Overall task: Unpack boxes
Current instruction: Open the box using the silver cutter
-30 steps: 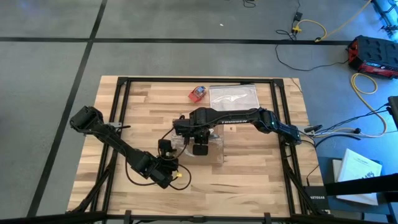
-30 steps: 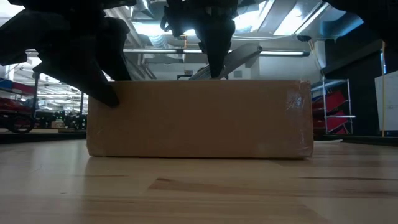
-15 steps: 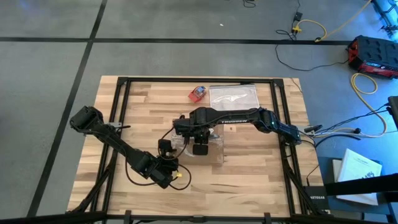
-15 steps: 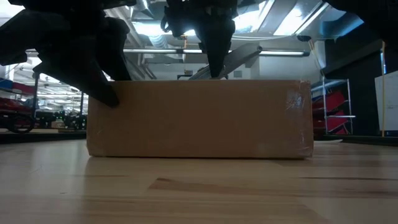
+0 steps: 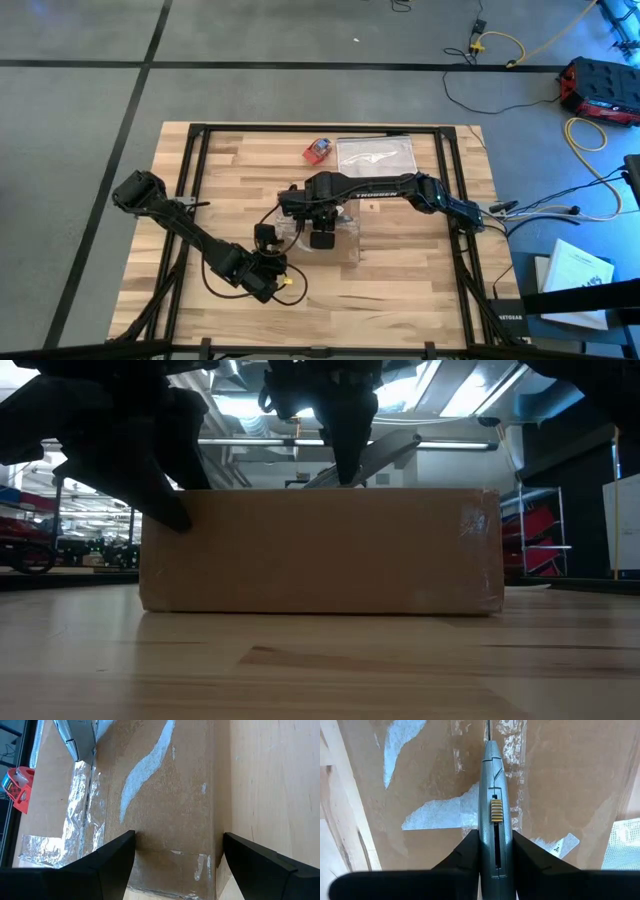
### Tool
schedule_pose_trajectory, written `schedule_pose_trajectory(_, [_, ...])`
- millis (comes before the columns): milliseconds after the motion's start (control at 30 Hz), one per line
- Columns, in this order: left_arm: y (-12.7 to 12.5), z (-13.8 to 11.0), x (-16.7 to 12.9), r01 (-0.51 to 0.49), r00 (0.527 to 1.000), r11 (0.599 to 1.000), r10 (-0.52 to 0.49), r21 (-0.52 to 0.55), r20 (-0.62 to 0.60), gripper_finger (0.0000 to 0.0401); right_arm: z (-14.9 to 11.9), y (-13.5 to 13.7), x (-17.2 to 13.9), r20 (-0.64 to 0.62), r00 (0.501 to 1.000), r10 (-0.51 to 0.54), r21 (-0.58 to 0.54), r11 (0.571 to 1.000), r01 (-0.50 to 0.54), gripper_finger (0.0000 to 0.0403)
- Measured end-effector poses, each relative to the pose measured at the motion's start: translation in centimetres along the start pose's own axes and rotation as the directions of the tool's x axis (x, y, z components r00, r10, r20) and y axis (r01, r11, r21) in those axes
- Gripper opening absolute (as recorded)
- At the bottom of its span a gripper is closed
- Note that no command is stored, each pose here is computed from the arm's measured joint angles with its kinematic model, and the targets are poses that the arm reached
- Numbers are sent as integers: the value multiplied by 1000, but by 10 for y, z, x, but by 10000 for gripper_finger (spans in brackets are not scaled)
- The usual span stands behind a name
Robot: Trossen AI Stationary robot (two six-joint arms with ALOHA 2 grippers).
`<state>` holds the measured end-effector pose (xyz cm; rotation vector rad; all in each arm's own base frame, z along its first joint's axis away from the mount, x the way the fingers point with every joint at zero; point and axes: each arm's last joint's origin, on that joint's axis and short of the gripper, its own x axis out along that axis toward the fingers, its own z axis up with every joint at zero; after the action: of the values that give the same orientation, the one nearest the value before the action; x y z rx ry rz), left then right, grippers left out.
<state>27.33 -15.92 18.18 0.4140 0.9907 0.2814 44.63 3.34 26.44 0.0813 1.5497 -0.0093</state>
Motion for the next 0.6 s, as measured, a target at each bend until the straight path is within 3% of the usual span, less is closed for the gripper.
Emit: schedule_pose_trajectory(600, [0,0,0,0,1000,1000,0,3,0,279,0,0,0,1,1000,-1,-7,1000,1,63])
